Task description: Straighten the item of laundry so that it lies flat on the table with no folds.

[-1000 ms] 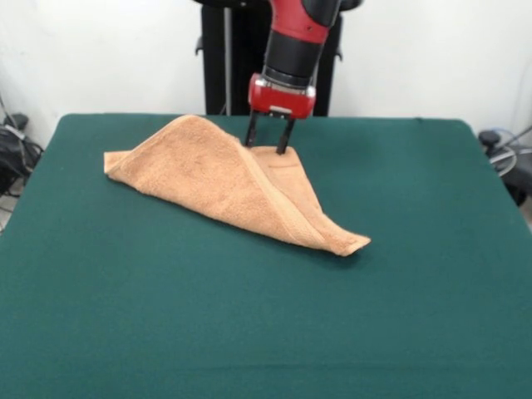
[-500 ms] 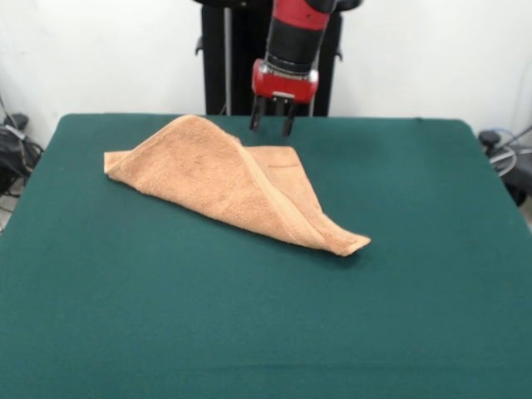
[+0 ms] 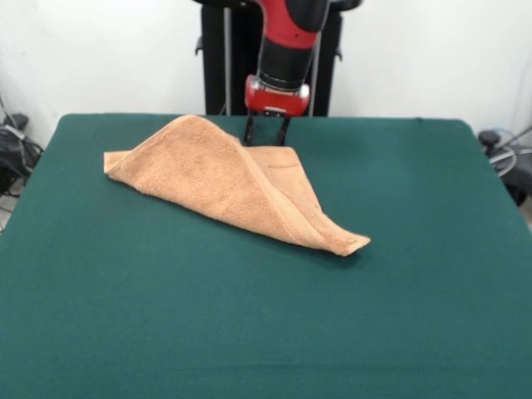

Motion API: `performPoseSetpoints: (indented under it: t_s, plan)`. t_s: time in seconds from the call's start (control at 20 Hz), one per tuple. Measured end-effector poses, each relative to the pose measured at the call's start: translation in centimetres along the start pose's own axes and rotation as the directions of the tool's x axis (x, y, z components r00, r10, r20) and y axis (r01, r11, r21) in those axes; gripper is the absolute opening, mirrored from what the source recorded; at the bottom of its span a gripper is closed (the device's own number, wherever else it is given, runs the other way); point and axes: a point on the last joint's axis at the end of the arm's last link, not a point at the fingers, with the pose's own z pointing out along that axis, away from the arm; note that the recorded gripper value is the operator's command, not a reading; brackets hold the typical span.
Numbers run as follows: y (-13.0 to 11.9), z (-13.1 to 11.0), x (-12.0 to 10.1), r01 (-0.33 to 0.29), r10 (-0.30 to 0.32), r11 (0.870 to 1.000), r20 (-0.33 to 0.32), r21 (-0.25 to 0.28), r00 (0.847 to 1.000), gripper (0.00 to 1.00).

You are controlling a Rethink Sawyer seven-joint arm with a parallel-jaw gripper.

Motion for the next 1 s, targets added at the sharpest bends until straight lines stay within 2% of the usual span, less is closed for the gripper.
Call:
performPoseSetpoints:
  t_s: [0.45,1.0]
  plan:
    - [-0.40,0.03,0.24,0.034,-0.033,0.999,0.026,-0.029,0.999,1.00]
    - [-0.40,0.00,0.26,0.044,-0.043,0.999,0.030,-0.027,0.999,1.00]
